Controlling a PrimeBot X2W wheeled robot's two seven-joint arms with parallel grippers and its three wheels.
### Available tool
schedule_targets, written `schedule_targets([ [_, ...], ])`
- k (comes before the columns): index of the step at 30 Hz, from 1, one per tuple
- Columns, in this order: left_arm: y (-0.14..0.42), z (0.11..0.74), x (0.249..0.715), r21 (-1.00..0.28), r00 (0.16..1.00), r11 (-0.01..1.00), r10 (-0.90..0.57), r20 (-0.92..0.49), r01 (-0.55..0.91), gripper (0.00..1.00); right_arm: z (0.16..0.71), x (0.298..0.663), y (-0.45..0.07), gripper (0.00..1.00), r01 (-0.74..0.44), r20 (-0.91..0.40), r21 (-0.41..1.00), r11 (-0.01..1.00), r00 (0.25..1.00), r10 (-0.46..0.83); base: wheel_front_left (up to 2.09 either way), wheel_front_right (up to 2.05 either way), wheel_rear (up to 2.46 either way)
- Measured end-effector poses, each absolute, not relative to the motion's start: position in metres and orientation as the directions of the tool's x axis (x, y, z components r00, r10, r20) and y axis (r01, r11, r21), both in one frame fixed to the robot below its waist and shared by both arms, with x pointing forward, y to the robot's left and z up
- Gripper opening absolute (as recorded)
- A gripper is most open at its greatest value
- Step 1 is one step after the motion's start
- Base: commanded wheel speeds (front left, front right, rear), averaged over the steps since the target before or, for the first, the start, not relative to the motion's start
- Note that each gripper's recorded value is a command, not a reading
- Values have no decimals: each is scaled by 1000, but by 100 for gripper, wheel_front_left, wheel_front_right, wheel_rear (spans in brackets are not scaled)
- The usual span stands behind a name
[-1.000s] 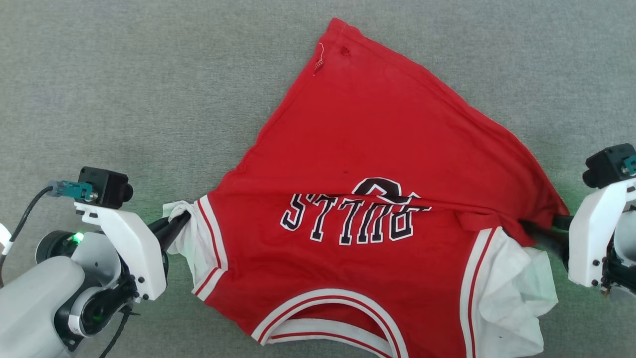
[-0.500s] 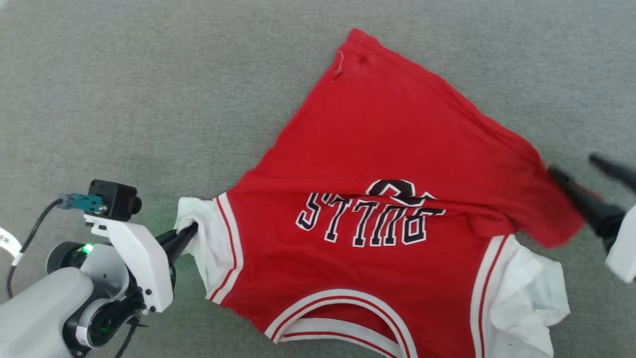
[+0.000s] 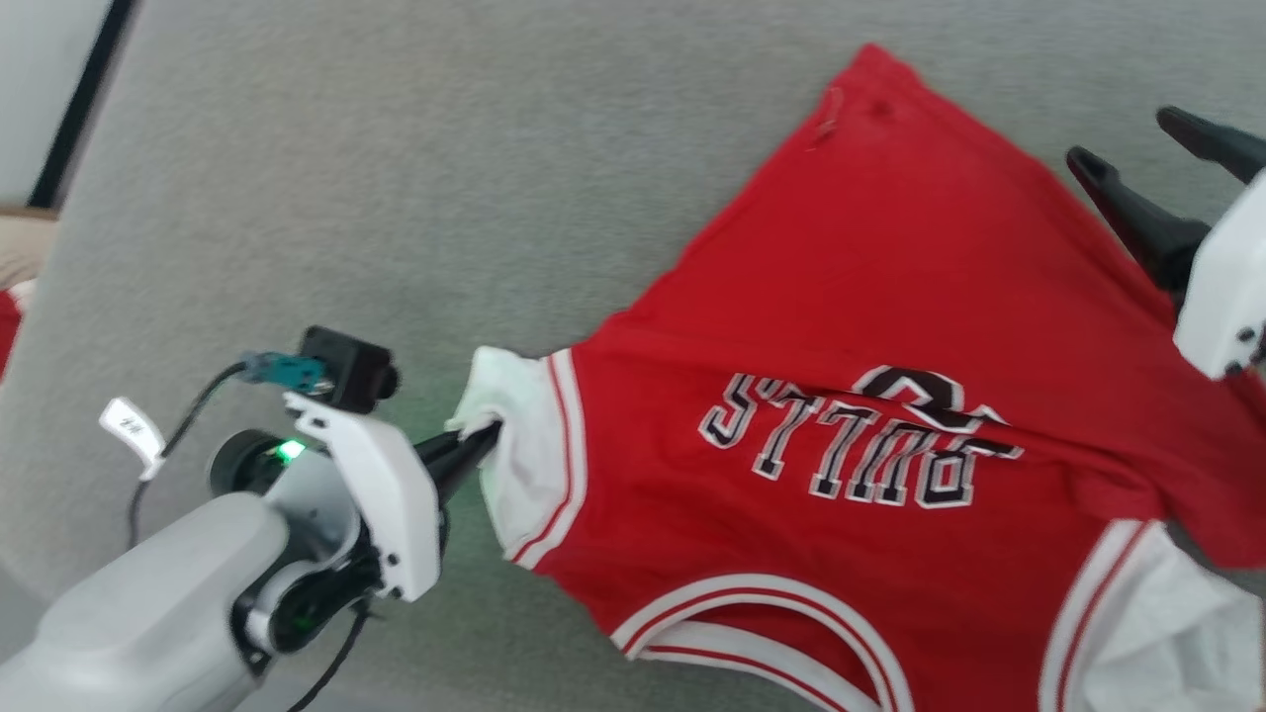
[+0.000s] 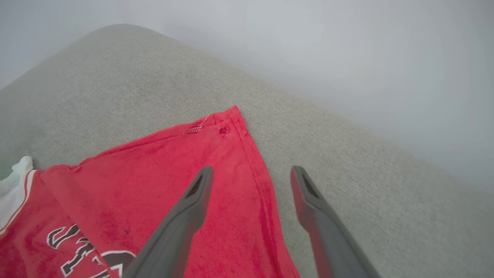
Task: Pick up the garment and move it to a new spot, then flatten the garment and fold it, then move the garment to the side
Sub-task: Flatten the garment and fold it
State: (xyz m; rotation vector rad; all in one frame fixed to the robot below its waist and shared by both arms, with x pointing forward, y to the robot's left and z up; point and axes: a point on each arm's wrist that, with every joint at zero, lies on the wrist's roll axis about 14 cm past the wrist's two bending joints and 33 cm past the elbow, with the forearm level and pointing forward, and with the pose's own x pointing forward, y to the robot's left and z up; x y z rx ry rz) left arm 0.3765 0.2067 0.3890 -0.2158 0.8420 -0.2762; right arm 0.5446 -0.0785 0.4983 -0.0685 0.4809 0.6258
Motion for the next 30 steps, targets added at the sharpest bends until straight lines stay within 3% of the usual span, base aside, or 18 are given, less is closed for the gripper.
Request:
schedule_targets([
  [12,215,386,371,-290,641,949,-301,-706,126,0,434,610,-4,100,-667,-636,89,739,533,558,0,0,0],
  [18,222,379,367,-288,640,953,-278,-716,91,0,382,618,6,100,-685,-769,68,725,427,475,0,0,0],
  [26,233,367,361,-284,627,958,-244,-739,38,0,347,612,17,100,-673,-857,157,723,271,439,0,0,0],
  [27,233,366,362,-286,628,958,-244,-739,35,0,347,611,16,32,-675,-866,154,722,259,428,0,0,0],
  [28,233,365,362,-286,628,957,-245,-739,37,0,347,611,15,0,-680,-873,146,719,254,417,0,0,0],
  [30,236,364,363,-281,625,959,-240,-742,35,0,347,608,14,0,-694,-879,129,708,251,406,0,0,0],
])
